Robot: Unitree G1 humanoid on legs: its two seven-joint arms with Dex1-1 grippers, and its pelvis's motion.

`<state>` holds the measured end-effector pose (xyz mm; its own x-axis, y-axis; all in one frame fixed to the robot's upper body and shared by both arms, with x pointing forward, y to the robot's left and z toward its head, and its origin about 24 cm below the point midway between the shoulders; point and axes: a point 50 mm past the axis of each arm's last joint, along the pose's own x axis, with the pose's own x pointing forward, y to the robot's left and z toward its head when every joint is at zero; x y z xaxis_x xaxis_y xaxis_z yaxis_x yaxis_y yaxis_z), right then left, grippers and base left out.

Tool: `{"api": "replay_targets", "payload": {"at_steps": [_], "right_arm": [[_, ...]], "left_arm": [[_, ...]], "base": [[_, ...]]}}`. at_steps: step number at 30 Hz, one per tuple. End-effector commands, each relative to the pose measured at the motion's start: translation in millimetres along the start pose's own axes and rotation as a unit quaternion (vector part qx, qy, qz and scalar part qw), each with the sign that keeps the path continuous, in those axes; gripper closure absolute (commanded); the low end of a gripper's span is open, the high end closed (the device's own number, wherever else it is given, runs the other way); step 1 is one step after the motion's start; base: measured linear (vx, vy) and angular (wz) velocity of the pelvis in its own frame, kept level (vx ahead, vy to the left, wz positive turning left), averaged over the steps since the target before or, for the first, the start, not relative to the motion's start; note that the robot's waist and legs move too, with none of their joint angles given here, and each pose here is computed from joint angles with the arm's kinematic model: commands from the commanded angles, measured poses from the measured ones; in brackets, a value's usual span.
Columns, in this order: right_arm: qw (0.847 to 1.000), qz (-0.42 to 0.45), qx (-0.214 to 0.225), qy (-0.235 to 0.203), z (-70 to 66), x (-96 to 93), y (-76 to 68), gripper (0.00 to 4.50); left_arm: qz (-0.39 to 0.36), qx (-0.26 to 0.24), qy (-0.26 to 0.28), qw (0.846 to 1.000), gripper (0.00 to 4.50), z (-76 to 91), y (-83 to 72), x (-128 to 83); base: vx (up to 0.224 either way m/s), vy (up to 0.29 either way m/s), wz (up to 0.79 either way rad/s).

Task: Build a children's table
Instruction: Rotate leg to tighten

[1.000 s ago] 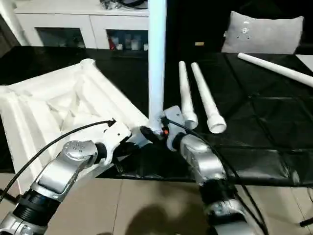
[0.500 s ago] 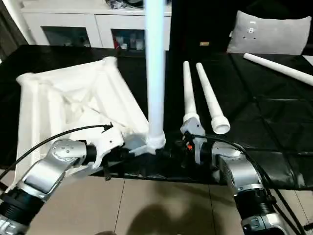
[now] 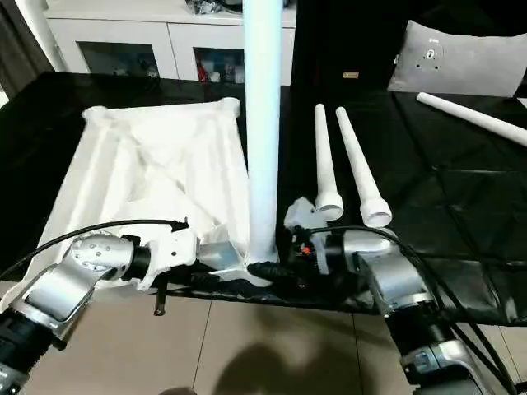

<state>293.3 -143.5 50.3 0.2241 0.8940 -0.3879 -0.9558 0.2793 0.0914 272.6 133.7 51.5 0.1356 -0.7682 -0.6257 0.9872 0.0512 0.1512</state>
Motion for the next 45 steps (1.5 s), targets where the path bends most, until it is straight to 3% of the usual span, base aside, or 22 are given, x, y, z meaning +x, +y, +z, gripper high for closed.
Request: {"api": "replay_targets", "payload": {"at_steps": [1, 10, 13, 17, 20, 23, 26, 32, 33, 34, 36, 42, 45], "right_arm": [[1.0, 0.004, 0.003, -0.001, 3.4, -0.3, -2.5, 0.55], [1.0, 0.016, 0.015, 0.001, 0.3, 2.2, -0.1, 1.31], [0.999, 0.019, 0.028, -0.017, 1.4, 4.4, 1.6, 1.43], [0.999, 0.019, 0.039, -0.03, 1.0, 10.0, 6.3, 1.69], [0.998, -0.03, 0.047, -0.031, -2.3, 21.7, 5.5, 1.71], [0.985, -0.125, 0.098, -0.061, 0.1, 45.0, -3.1, 1.73], [0.973, -0.17, 0.136, -0.075, 4.0, 62.0, -6.5, 1.73], [0.938, -0.286, 0.189, -0.042, -3.9, 86.2, -15.2, 1.73], [0.938, -0.287, 0.19, -0.043, -3.9, 86.2, -15.3, 1.17], [0.932, -0.295, 0.203, -0.055, -3.5, 86.2, -16.6, 1.03], [0.93, -0.295, 0.211, -0.065, -3.0, 83.9, -17.4, 1.0], [0.939, -0.275, 0.185, -0.093, -2.8, 64.1, -18.9, 0.37], [0.952, -0.245, 0.145, -0.111, -4.3, 37.5, -18.7, 0.14]], "left_arm": [[-0.059, 0.026, 0.015, 0.998, 4.5, -1.0, -11.0, 8.7], [-0.059, 0.03, 0.014, 0.998, 4.5, -1.8, -9.5, 8.3], [-0.058, 0.026, 0.01, 0.998, 4.5, -1.7, -8.7, 7.9], [-0.043, 0.006, -0.002, 0.999, 4.5, -0.4, -6.8, 7.7], [-0.017, -0.037, -0.025, 0.999, 4.5, 6.2, -5.8, 11.7], [0.046, -0.095, -0.06, 0.993, 4.5, 21.3, -0.5, 25.1], [0.088, -0.122, -0.067, 0.986, 4.5, 30.9, 4.4, 38.0], [0.18, -0.17, -0.077, 0.966, 4.5, 55.0, 18.4, 65.8], [0.181, -0.169, -0.076, 0.966, 4.5, 55.2, 18.6, 66.0], [0.189, -0.16, -0.069, 0.966, 4.5, 56.3, 20.2, 67.1], [0.196, -0.151, -0.057, 0.967, 4.5, 53.8, 22.2, 65.3], [0.191, -0.113, -0.025, 0.975, 4.5, 39.1, 23.8, 55.4], [0.175, -0.098, -0.014, 0.98, 4.5, 30.3, 24.2, 49.1]], "base": [[0.0, 0.0, 0.0], [0.0, 0.0, 0.0], [0.0, 0.0, 0.0], [0.0, 0.0, 0.0], [0.0, 0.0, 0.0], [0.0, 0.0, 0.0], [0.0, 0.0, 0.0], [0.0, 0.0, 0.0], [0.0, 0.0, 0.0], [0.0, 0.0, 0.0], [0.0, 0.0, 0.0], [0.0, 0.0, 0.0], [0.0, 0.0, 0.0]]}}
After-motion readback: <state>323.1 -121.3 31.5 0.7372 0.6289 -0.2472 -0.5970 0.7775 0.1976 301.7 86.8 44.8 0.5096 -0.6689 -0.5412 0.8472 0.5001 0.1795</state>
